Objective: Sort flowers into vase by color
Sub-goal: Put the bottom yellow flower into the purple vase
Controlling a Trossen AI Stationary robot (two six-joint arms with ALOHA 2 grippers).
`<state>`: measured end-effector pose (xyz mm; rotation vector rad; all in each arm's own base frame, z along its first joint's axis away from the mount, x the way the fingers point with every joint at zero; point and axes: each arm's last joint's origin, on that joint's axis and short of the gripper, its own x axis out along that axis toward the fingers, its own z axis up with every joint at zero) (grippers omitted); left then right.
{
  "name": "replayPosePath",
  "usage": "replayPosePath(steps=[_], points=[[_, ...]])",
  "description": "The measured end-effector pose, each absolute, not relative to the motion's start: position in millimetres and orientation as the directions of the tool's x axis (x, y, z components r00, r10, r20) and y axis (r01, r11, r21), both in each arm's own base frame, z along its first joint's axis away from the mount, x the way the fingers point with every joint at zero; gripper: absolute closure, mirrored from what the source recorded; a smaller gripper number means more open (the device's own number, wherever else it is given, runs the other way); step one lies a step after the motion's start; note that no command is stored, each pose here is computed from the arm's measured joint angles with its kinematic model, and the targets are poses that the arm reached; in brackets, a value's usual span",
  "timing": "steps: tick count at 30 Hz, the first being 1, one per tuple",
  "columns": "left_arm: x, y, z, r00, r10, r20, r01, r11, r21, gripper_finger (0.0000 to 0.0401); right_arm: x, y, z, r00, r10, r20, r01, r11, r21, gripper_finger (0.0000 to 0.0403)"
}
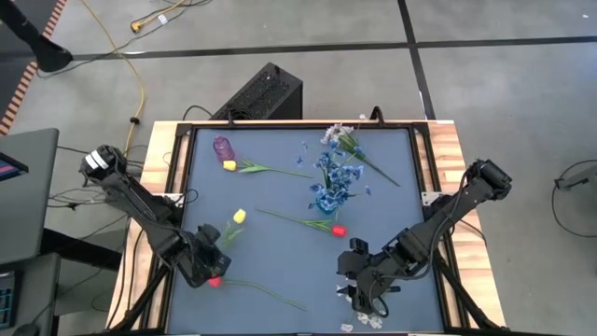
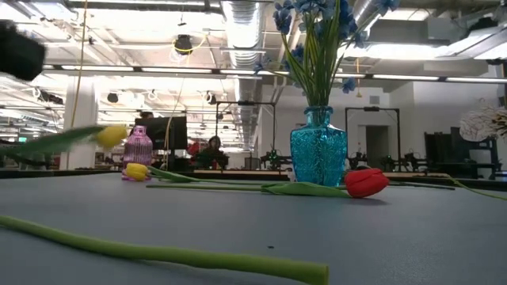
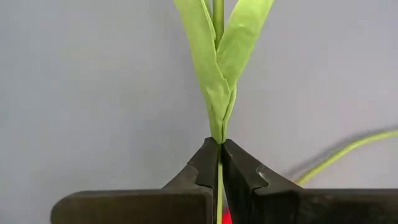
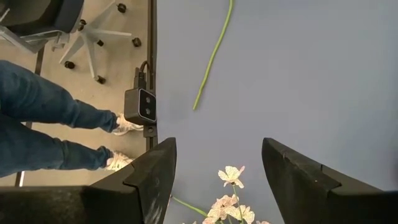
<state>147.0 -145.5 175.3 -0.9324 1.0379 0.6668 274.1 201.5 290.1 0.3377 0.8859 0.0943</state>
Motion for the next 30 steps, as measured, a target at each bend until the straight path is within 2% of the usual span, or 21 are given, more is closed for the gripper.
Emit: replayPosePath(steps=[7, 13, 23, 30], points=[[143, -126, 212, 0.646, 0.129, -0.752, -0.709, 0.468, -0.528, 0.0401, 275, 202, 291, 0.639, 0.224, -0.736, 0.061, 0.939, 0.339, 0.0138], [135, -106, 239, 0.765, 0.184, -0.617, -0.609, 0.518, -0.600, 0.0401, 276, 201, 291, 0.644, 0.221, -0.732, 0.066, 0.938, 0.341, 0.0138], [129, -89, 272, 0.887, 0.278, -0.369, -0.447, 0.718, -0.533, 0.0401, 284, 194, 293, 0.671, 0.211, -0.711, 0.106, 0.922, 0.373, 0.0138], [122, -73, 287, 0.876, 0.420, -0.238, -0.482, 0.787, -0.385, 0.0401, 289, 189, 295, 0.688, 0.205, -0.696, 0.121, 0.913, 0.389, 0.0138]])
